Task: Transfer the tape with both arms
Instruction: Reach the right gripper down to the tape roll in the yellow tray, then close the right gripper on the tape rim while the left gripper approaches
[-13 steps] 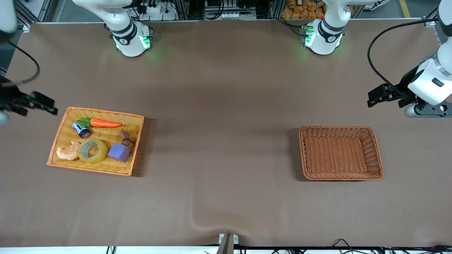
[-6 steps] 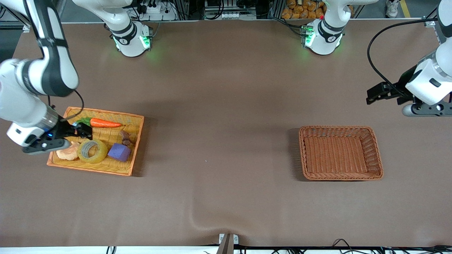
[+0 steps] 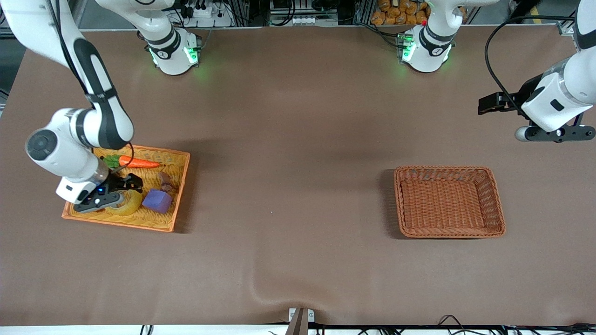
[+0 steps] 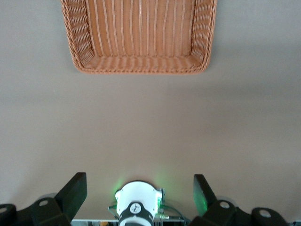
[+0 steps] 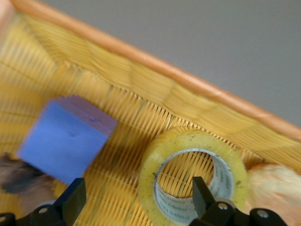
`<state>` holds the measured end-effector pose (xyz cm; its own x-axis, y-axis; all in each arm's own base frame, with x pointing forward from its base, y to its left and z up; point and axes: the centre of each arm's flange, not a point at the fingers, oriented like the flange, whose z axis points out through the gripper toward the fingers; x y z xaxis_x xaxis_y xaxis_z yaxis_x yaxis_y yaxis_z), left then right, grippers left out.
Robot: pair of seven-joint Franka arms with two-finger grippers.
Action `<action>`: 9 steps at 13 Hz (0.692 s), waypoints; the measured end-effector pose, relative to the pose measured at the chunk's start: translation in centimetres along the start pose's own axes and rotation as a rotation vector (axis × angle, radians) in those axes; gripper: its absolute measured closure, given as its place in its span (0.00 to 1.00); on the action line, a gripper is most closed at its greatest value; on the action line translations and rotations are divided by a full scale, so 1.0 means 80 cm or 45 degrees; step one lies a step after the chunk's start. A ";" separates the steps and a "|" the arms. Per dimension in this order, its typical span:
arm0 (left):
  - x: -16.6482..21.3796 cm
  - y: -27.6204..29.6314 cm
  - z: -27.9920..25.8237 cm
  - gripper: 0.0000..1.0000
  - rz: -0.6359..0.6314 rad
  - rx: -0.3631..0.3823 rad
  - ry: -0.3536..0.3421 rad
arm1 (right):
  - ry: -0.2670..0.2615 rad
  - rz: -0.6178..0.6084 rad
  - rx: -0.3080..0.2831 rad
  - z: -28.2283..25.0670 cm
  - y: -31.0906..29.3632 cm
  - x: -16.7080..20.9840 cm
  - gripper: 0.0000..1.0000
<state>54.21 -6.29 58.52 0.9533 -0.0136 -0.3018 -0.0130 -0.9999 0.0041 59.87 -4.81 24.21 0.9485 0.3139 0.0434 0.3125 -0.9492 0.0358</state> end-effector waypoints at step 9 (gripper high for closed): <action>-0.047 0.043 0.016 0.00 0.124 -0.184 -0.332 | -0.051 -0.007 0.016 0.048 0.008 -0.010 0.54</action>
<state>50.23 -9.64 58.46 0.8400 -0.1272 -0.5275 -0.0395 -0.9839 0.1743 59.47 -5.74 20.36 0.9481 0.3180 0.0035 0.3179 -0.9478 0.0234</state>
